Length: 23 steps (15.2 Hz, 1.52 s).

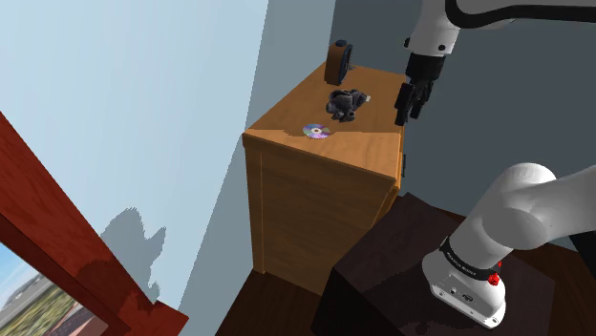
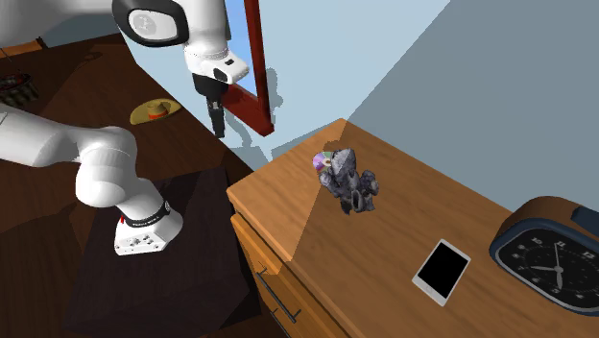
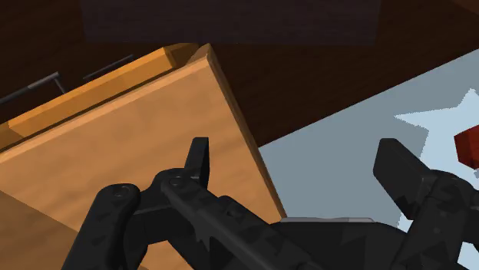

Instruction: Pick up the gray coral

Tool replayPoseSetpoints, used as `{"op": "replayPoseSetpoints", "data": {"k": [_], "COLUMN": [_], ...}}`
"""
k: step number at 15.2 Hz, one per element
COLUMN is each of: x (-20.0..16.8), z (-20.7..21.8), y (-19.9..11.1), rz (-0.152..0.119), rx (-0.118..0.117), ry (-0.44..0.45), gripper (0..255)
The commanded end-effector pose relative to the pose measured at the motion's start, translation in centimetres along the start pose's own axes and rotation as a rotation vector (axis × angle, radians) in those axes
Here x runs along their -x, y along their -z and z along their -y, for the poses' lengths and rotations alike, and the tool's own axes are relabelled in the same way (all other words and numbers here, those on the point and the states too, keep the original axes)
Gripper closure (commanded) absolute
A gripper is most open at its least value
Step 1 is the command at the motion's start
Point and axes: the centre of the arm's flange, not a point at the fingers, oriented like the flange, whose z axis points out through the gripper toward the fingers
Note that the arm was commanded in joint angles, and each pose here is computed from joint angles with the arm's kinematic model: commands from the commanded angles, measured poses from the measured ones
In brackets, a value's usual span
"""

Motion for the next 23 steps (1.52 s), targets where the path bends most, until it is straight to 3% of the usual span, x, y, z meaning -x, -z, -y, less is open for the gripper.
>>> {"op": "replayPoseSetpoints", "data": {"k": [1,12,23], "x": [0.0,-11.9,-21.7], "z": [0.0,-3.9,-11.9], "y": [0.0,-1.4,-1.5], "rz": [0.000,-0.120,-0.239], "rx": [0.000,-0.005,-0.010], "ry": [0.000,-0.379,-0.758], "gripper": [0,0,0]}}
